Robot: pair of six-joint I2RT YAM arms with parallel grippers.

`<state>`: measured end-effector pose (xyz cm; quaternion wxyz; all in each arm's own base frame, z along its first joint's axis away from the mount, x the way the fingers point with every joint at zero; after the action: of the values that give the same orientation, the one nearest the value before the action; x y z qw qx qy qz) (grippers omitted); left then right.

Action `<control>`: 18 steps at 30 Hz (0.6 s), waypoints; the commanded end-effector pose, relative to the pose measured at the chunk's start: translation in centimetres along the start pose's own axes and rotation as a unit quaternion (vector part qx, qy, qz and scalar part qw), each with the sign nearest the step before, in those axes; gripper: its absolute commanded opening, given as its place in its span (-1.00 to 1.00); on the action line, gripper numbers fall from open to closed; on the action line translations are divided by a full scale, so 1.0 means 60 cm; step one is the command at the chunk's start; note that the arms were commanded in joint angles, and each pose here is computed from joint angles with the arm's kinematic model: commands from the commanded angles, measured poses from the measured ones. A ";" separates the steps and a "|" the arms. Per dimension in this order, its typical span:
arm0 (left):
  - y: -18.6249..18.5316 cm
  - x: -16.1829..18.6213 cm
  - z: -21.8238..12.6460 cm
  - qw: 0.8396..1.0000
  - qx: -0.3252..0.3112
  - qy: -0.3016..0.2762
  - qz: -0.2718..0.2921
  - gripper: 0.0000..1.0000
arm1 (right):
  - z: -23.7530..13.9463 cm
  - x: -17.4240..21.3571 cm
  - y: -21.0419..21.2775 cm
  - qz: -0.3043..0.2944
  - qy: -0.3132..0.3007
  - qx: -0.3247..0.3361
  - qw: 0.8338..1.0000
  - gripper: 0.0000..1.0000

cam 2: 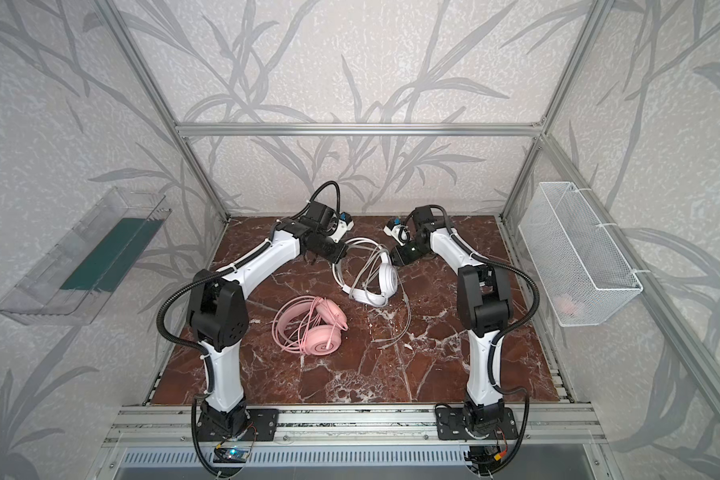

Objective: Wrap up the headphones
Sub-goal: 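Release the cable and lower the right gripper toward the cable on the table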

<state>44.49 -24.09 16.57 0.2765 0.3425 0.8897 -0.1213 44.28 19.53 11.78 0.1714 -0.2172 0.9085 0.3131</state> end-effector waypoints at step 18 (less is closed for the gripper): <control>-0.003 -0.068 -0.074 0.993 0.044 -0.104 -0.040 -1.00 | 0.057 0.039 -0.015 0.134 -0.062 -0.064 0.987 -0.49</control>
<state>45.17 -24.24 18.27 0.3001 0.3169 0.8847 -0.1639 43.23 19.96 6.63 0.1580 -0.1001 0.9072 0.3768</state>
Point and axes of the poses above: each gripper's point midway between its finger pads, its own z axis out along the fingers, its own y axis along the line the jaws close on, x = y × z, the point moved 2 cm from there along -z, back along the fingers, and after that the axes turned 7 degrees about z, right-handed, at the moved point
